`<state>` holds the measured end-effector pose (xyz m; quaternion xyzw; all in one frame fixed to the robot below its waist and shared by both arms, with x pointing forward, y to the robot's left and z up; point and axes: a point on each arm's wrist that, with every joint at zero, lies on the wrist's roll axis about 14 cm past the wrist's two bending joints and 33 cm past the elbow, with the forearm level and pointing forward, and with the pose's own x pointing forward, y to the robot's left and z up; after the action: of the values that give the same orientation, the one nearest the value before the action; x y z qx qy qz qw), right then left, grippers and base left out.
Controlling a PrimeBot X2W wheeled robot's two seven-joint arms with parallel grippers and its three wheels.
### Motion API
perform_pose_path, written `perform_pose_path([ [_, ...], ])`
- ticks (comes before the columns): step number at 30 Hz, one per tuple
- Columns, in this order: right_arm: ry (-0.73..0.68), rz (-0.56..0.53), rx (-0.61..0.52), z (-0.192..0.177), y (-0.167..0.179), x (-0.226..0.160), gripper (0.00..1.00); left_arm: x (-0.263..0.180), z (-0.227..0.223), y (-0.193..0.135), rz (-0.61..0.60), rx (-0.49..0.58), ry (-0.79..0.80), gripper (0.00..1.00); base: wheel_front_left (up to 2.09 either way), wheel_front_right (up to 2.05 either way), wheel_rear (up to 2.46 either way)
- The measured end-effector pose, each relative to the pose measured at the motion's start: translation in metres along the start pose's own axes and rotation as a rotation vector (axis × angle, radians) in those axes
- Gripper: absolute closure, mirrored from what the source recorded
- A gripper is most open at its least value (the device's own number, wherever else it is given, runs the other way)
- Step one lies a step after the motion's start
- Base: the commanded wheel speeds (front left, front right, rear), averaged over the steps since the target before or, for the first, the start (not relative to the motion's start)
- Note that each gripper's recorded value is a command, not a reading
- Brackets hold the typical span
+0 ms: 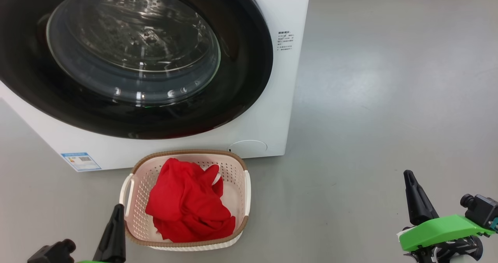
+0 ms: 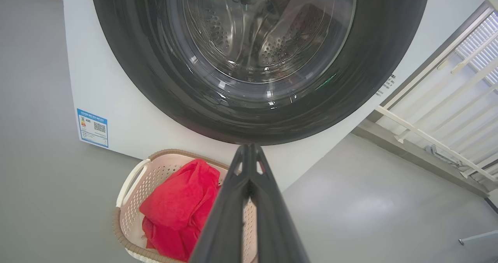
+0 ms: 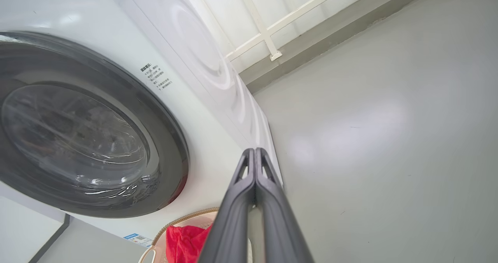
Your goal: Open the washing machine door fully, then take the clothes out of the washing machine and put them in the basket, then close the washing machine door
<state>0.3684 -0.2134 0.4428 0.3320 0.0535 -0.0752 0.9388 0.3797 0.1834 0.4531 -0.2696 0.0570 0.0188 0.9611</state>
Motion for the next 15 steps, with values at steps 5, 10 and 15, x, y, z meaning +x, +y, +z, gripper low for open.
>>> perform_pose_path([
  [5, 0.004, -0.002, 0.045, 0.0007, 0.0008, 0.0002, 1.00, -0.0008, 0.0001, 0.0010, 0.008, -0.054, 0.005, 1.00, 0.00, 0.00, 0.00],
  [10, 0.001, -0.005, 0.098, 0.0023, 0.0009, 0.0003, 1.00, -0.0015, 0.0006, 0.0018, 0.014, -0.106, 0.008, 1.00, 0.00, 0.00, 0.00],
  [15, 0.002, -0.008, 0.136, 0.0035, 0.0009, 0.0005, 1.00, -0.0020, 0.0015, 0.0024, 0.018, -0.148, 0.007, 1.00, 0.00, 0.00, 0.00],
])
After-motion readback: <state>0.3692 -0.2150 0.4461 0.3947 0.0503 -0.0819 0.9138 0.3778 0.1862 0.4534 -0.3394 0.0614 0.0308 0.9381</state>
